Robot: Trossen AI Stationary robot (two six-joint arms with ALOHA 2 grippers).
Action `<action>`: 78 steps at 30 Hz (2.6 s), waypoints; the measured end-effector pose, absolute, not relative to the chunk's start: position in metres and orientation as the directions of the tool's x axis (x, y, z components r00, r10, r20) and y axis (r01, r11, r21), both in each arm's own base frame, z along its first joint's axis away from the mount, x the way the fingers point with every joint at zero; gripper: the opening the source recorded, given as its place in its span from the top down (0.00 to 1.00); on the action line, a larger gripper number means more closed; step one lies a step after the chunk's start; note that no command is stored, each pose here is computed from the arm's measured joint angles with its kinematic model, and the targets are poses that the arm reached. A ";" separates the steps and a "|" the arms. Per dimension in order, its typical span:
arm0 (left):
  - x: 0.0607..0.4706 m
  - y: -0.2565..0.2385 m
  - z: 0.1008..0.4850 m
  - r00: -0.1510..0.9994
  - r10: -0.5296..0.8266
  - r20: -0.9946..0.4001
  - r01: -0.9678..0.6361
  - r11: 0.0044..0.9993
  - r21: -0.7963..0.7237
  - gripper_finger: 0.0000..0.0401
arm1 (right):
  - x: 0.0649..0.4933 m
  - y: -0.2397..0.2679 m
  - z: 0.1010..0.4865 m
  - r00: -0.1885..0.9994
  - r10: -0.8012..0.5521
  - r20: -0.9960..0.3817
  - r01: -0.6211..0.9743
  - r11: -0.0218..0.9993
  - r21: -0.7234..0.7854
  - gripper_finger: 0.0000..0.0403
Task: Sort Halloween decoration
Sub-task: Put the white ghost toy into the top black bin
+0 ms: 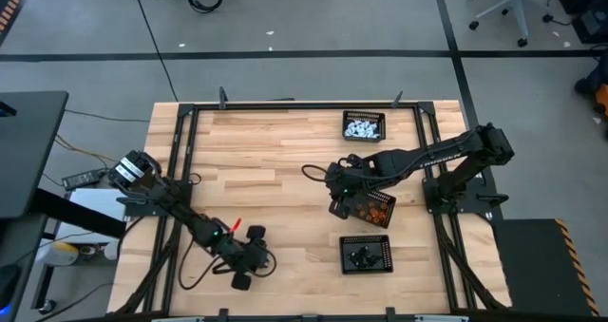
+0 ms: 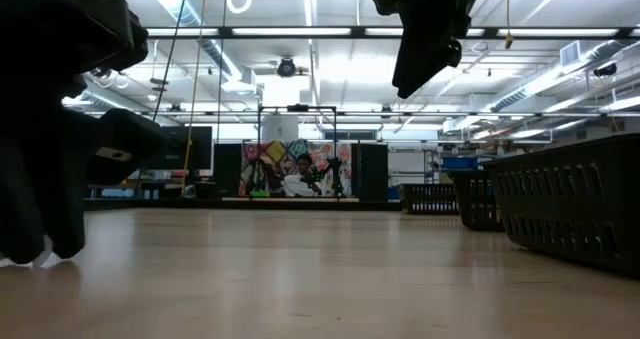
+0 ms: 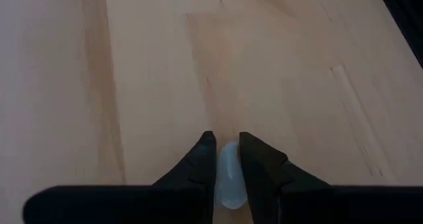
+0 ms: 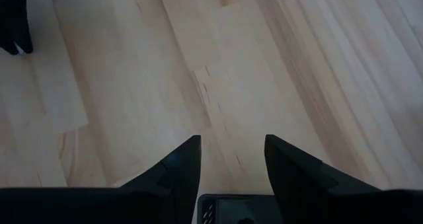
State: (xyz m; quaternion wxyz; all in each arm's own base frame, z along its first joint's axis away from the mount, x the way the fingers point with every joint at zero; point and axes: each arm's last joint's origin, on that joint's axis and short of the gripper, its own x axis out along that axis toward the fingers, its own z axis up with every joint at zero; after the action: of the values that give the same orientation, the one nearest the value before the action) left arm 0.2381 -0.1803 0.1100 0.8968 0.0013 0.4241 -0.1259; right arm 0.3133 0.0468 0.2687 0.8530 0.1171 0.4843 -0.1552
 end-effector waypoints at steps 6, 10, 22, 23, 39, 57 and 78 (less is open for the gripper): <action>0.246 -0.170 0.112 0.636 -0.197 -0.746 0.142 0.980 -0.138 0.84 | 0.313 0.047 0.269 0.482 -0.152 -0.863 0.379 0.924 0.049 0.57; 0.252 -0.160 0.115 0.656 -0.181 -0.733 0.108 0.983 -0.146 0.84 | 0.313 0.046 0.270 0.486 -0.153 -0.861 0.379 0.924 0.050 0.57; 0.280 -0.129 0.135 0.773 -0.168 -0.612 0.095 0.984 -0.151 0.84 | 0.282 0.032 0.311 0.571 -0.255 -0.780 0.468 0.882 0.054 0.57; 0.283 -0.124 0.135 0.778 -0.172 -0.605 0.097 0.983 -0.155 0.84 | 0.279 0.030 0.315 0.579 -0.262 -0.772 0.477 0.877 0.060 0.57; 0.354 -0.016 0.188 0.901 0.011 -0.434 -0.003 1.000 0.019 0.84 | 0.227 0.014 0.363 0.666 -0.412 -0.622 0.646 0.736 0.203 0.57; 0.471 0.136 0.192 0.925 0.195 -0.327 -0.179 0.981 0.079 0.84 | 0.194 0.008 0.405 0.804 -0.457 -0.380 0.587 0.710 0.389 0.57; 0.528 0.208 0.133 0.838 0.315 -0.445 -0.334 0.942 0.037 0.84 | 0.191 0.009 0.407 0.807 -0.459 -0.372 0.581 0.733 0.354 0.57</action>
State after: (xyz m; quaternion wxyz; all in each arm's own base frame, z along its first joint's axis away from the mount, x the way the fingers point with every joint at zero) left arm 0.5282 0.2080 0.1332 0.9585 -0.0209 0.2286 0.1691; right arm 0.1905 0.0086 0.4065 0.9217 0.2319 0.1311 -0.2820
